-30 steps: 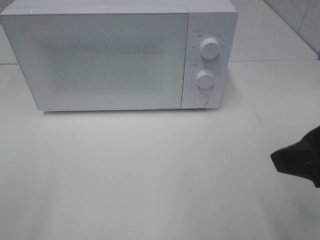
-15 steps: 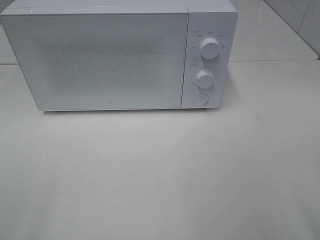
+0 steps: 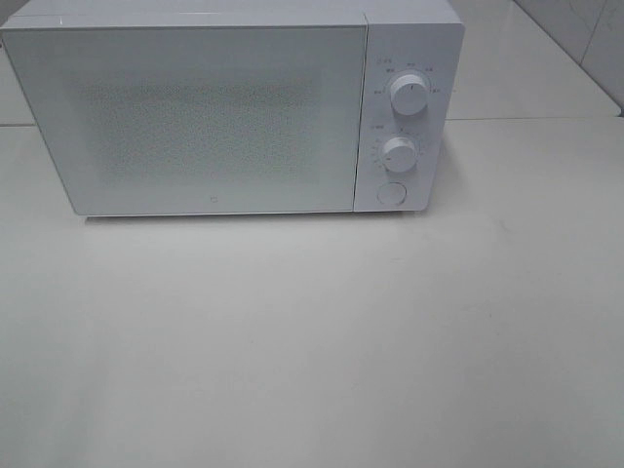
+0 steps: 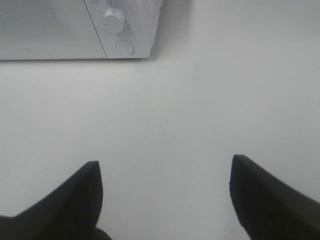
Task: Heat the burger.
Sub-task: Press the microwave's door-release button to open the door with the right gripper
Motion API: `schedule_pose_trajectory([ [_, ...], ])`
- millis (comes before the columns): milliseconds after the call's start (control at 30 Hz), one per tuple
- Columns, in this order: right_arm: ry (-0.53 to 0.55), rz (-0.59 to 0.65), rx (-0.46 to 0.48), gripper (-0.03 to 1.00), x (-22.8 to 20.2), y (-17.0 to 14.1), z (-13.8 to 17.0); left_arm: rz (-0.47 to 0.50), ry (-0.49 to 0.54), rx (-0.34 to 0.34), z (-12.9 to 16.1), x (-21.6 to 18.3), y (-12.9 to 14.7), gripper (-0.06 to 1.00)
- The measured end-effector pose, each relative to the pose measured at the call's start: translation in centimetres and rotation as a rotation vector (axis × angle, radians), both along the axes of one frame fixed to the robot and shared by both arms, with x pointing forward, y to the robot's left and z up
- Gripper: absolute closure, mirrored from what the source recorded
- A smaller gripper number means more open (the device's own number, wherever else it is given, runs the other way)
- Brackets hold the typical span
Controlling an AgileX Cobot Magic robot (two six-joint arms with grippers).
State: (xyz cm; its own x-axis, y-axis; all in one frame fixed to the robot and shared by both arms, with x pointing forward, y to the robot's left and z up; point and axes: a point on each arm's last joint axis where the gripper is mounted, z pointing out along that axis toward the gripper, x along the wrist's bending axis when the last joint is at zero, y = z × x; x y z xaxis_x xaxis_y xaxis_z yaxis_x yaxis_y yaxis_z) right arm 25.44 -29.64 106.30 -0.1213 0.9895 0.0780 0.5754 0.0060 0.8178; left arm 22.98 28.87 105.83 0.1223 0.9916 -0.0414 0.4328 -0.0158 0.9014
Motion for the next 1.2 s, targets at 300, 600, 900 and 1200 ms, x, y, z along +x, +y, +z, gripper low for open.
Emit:
schedule_pose_trajectory([
  [300, -0.112, -0.005, 0.017, 0.28, -2.1, -0.4, -1.4, 0.000, 0.000, 0.000, 0.0, 0.0, 0.0, -0.05],
  [600, -0.115, -0.005, 0.019, 0.28, -2.1, -0.4, -1.4, 0.000, 0.000, 0.000, 0.0, 0.0, 0.0, -0.05],
  [900, -0.115, -0.005, 0.019, 0.28, -2.1, -0.4, -1.4, 0.000, 0.000, 0.000, 0.0, 0.0, 0.0, -0.05],
  [1200, -0.187, -0.005, 0.032, 0.28, -1.9, -0.4, -0.4, 0.000, 0.000, 0.000, 0.0, 0.0, 0.0, -0.05],
])
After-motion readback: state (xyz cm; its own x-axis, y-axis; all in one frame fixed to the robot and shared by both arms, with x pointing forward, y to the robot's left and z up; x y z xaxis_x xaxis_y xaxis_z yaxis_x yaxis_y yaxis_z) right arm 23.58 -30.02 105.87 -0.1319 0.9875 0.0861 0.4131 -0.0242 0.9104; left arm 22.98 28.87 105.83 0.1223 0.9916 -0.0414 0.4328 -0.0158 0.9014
